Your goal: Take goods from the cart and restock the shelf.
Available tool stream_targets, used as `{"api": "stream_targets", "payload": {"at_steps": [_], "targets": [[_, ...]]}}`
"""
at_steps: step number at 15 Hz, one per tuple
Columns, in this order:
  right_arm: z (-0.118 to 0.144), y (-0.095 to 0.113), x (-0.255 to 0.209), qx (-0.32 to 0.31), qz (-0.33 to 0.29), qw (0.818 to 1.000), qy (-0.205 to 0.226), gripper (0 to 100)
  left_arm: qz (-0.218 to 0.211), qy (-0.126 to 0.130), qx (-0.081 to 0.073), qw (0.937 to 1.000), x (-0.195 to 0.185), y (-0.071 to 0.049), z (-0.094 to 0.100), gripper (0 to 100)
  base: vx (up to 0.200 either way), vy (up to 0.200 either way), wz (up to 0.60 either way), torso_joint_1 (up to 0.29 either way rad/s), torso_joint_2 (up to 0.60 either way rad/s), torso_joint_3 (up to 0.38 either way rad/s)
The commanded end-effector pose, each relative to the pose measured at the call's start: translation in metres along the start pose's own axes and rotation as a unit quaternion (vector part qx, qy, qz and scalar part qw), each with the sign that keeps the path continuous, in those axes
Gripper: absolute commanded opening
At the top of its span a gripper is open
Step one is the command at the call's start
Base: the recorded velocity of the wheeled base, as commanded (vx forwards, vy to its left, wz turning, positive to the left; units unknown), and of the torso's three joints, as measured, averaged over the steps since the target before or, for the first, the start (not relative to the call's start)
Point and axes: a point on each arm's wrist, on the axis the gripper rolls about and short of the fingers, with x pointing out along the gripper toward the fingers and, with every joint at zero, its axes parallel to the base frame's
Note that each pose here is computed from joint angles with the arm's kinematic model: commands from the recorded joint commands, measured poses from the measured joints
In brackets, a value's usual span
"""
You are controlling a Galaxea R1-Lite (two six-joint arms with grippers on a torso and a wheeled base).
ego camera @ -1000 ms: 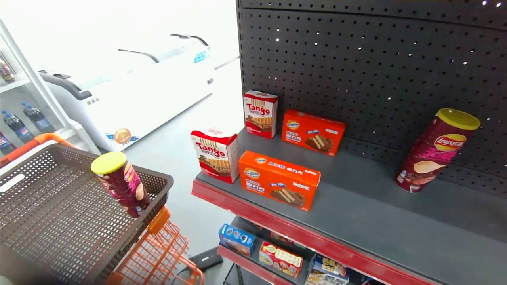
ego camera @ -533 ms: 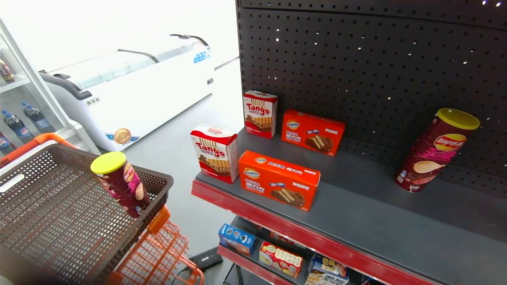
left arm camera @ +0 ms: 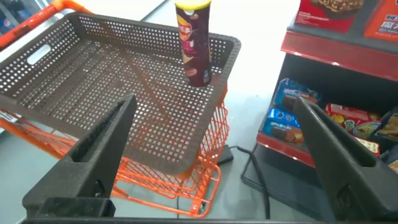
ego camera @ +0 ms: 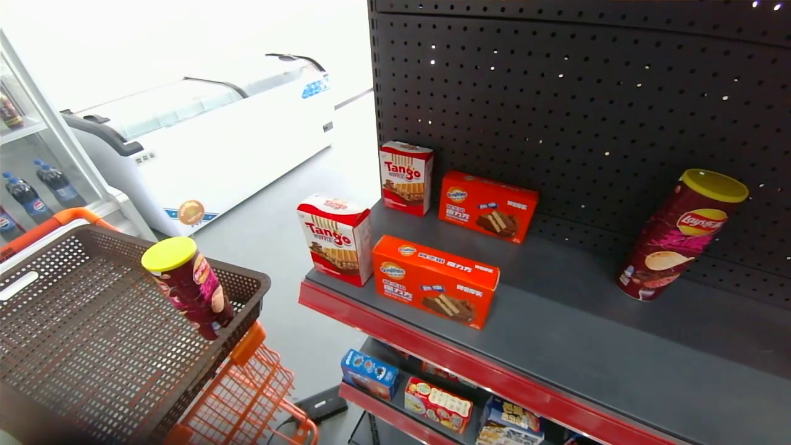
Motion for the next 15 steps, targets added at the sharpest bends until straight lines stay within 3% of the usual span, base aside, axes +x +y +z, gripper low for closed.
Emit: {"api": "stream_targets", "payload": {"at_steps": [1,5,8,11,13,15], "targets": [[0.0,0.0,0.0,0.001,0.001,1.0,0.001,100,0.019,0.107,-0.011,0.994,0.055,-0.002,0.029,100,0.0,0.0,0.0,0.0,0.0,0.0],[0.0,0.0,0.0,0.0,0.001,1.0,0.001,100,0.026,0.169,-0.013,0.9851,0.114,-0.003,0.022,100,0.0,0.0,0.0,0.0,0.0,0.0],[0.0,0.0,0.0,0.0,0.0,1.0,0.001,100,0.03,0.151,-0.012,0.988,0.155,-0.004,0.014,100,0.0,0.0,0.0,0.0,0.0,0.0],[0.0,0.0,0.0,0.001,0.001,1.0,0.001,100,0.053,0.128,-0.014,0.9902,0.195,0.003,-0.002,100,0.0,0.0,0.0,0.0,0.0,0.0],[0.0,0.0,0.0,0.0,0.001,1.0,0.001,100,0.076,0.134,0.005,0.988,0.217,0.012,-0.014,100,0.0,0.0,0.0,0.0,0.0,0.0],[0.0,0.0,0.0,0.0,0.001,1.0,0.001,100,0.079,0.118,0.004,0.9899,0.24,0.014,-0.017,100,0.0,0.0,0.0,0.0,0.0,0.0]]}}
